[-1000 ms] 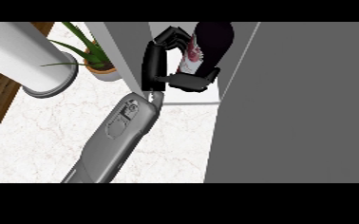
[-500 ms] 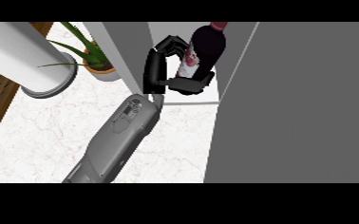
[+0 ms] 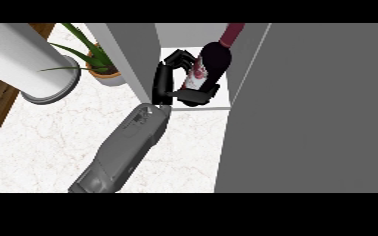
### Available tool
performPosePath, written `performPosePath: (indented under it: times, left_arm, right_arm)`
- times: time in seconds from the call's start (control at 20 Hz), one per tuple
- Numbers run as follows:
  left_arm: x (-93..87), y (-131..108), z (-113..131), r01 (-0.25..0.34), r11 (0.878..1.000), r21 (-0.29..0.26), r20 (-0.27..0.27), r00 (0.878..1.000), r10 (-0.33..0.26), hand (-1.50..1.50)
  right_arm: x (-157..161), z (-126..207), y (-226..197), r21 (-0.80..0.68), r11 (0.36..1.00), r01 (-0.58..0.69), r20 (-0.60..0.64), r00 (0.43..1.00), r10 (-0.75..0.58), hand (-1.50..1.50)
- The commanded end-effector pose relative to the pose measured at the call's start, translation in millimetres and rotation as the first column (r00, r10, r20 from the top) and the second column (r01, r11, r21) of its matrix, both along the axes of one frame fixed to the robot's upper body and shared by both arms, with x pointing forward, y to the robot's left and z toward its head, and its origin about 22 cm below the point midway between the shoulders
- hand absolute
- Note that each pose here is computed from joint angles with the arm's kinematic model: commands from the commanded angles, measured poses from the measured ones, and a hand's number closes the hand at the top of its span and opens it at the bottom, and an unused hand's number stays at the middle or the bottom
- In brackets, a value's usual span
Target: Pick up the wine, place it into the cabinet and close the cabinet
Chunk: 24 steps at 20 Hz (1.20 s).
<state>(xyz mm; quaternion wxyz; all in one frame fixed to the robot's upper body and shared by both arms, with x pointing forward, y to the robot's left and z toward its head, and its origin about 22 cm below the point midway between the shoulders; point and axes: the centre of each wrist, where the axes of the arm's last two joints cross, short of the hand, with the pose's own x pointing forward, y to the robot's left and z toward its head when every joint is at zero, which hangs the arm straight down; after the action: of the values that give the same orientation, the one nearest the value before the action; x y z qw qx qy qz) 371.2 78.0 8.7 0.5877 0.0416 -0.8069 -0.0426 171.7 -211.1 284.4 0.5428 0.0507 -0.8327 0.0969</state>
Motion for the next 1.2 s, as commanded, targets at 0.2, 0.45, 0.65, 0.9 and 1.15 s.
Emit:
performPosePath:
  times: [0.2, 0.45, 0.65, 0.9, 1.15]
  left_arm:
    - [7.4, 12, -23, -0.062, 0.997, 0.043, 0.027, 0.998, 0.061, 1.5]
    - [22.3, 23, -18, -0.082, 0.996, -0.021, 0.028, 0.996, 0.083, 1.5]
    - [23.9, 20, -13, -0.095, 0.99, -0.105, 0.003, 0.995, 0.096, 1.5]
    - [23.0, 24, -22, -0.119, 0.988, -0.097, -0.042, 0.992, 0.116, 1.5]
    - [42.7, 22, 0, -0.147, 0.984, -0.099, -0.027, 0.989, 0.145, 1.5]
  right_arm:
    - [-9, 9, 0, 0.001, 0.997, -0.075, 0.026, 0.997, 0.075, -1.5]
    - [-11, -6, 3, 0.011, 0.997, -0.082, 0.021, 0.996, 0.082, -1.5]
    - [-20, 3, -1, 0.015, 0.996, -0.087, 0.017, 0.996, 0.086, -1.5]
    - [-2, -4, 8, 0.02, 0.996, -0.092, -0.003, 0.996, 0.092, -1.5]
    - [-9, -2, 0, 0.024, 0.995, -0.098, 0.023, 0.995, 0.098, -1.5]
